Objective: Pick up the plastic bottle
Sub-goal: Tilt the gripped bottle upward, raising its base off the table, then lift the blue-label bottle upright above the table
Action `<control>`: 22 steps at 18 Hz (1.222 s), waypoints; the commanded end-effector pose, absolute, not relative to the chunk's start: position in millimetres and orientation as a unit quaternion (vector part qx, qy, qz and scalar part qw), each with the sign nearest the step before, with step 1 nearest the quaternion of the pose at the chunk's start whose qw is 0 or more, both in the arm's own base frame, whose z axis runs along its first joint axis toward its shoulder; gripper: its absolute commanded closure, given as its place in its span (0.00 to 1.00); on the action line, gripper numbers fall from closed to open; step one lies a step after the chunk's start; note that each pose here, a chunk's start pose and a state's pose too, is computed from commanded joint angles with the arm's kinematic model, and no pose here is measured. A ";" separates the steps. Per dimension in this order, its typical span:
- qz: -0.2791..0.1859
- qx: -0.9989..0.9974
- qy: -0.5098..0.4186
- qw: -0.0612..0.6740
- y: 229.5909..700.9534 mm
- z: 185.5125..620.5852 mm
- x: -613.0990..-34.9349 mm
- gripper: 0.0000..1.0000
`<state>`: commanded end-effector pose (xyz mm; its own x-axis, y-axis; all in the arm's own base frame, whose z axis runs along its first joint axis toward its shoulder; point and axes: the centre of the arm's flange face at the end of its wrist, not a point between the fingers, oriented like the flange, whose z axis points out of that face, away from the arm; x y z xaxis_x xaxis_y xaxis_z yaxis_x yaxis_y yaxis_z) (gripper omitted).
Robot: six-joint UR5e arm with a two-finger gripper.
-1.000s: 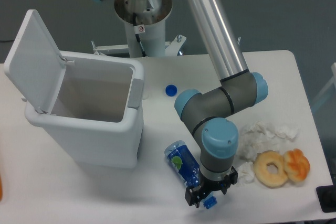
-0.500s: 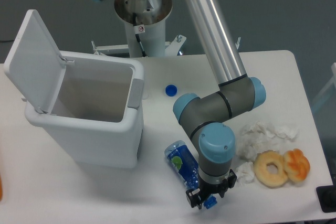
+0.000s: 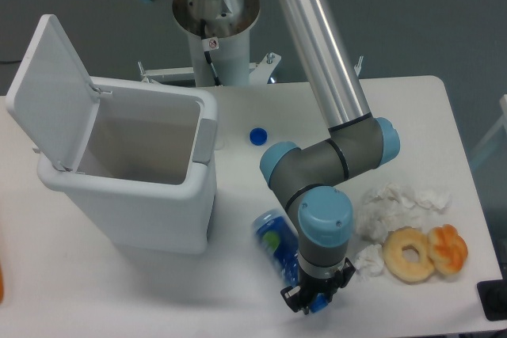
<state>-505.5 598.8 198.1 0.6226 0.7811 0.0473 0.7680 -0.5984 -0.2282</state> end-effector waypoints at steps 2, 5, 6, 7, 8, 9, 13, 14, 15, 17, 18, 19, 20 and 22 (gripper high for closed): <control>0.030 -0.893 -0.433 0.114 598.6 199.2 -505.6 0.88; 0.032 -0.894 -0.432 0.116 598.7 204.4 -504.3 0.91; 0.034 -0.893 -0.432 0.119 598.5 209.1 -504.1 0.91; 0.035 -0.894 -0.430 0.121 598.5 211.7 -504.1 0.91; 0.037 -0.893 -0.430 0.125 598.0 217.8 -505.3 0.91; 0.038 -0.894 -0.428 0.129 598.5 223.7 -504.1 0.91; 0.051 -0.904 -0.398 0.146 593.5 258.7 -501.2 0.91; 0.055 -0.911 -0.381 0.149 591.6 265.4 -500.8 0.90; 0.061 -0.918 -0.361 0.151 590.2 272.4 -500.9 0.90; 0.072 -0.933 -0.318 0.155 587.3 285.3 -499.3 0.90; 0.080 -0.942 -0.288 0.152 581.4 292.3 -498.2 0.91; 0.083 -0.949 -0.264 0.149 577.0 294.0 -496.2 0.91; 0.089 -0.955 -0.240 0.147 568.2 300.2 -497.9 0.91; 0.109 -0.965 -0.195 0.137 560.8 311.1 -498.0 0.92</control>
<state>-498.0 560.8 311.1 0.9002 0.4062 -0.1572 0.3461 -0.8862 -0.3079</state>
